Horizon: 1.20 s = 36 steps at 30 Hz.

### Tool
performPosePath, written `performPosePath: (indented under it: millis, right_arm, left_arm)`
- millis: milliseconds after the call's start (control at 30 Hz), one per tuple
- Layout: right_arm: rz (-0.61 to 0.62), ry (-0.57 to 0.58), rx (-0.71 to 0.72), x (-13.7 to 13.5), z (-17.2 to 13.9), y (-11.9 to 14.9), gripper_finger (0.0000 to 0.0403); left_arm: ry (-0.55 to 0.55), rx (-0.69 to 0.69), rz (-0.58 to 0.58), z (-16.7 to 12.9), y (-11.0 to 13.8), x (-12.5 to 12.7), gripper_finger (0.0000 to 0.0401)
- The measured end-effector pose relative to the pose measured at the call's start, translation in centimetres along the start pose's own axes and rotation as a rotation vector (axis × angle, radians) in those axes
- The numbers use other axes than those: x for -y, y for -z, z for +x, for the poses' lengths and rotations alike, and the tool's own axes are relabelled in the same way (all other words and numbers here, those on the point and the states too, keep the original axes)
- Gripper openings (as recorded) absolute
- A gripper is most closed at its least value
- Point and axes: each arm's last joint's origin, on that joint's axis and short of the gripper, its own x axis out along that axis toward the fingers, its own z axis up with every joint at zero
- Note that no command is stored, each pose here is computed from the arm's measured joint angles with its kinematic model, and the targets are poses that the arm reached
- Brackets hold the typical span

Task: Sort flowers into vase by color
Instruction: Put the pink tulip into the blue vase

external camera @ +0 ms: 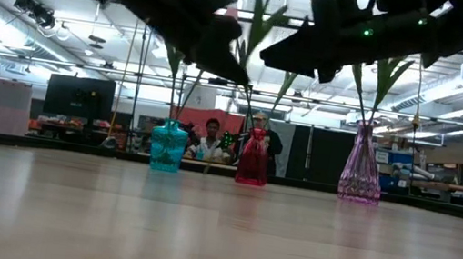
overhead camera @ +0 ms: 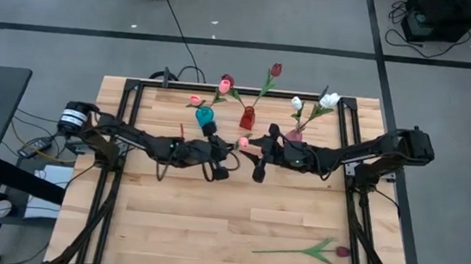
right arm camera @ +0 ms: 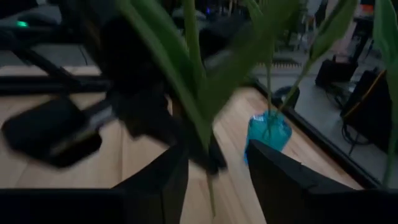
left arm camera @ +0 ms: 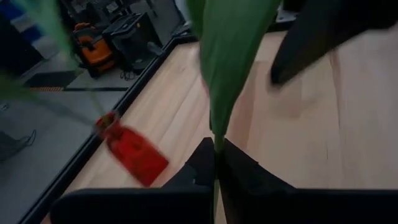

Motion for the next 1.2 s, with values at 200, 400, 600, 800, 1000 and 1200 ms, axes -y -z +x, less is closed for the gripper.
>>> performPosePath:
  millis: [200, 400, 600, 800, 1000, 1200]
  right_arm:
    - [0.013, 0.001, -0.044, 0.2, -0.7, -0.2, 0.0188]
    - [0.013, 0.002, -0.049, 0.1, -0.5, 0.0, 0.0186]
    - [0.018, 0.019, -0.049, 0.5, 0.1, 0.4, 0.0186]
    - [0.017, 0.015, -0.053, 0.5, 0.1, 0.6, 0.0185]
    - [0.016, 0.015, -0.053, 0.5, 0.1, 0.6, 0.0185]
    - [0.021, 0.015, -0.036, 0.5, 0.2, 0.4, 0.0185]
  left_arm:
    - [-0.027, 0.118, -0.093, -4.0, 0.7, -2.4, 0.0010]
    - [-0.073, 0.208, -0.180, -8.0, 1.8, -4.6, 0.0012]
    - [-0.104, 0.263, -0.148, -10.4, 2.9, -5.4, 0.0013]
    - [-0.129, 0.264, -0.129, -11.5, 3.6, -5.6, 0.0013]
    - [-0.170, 0.307, -0.211, -13.0, 4.0, -6.9, 0.0014]
    - [-0.348, 0.315, -0.227, -13.4, 4.0, -8.5, 0.0014]
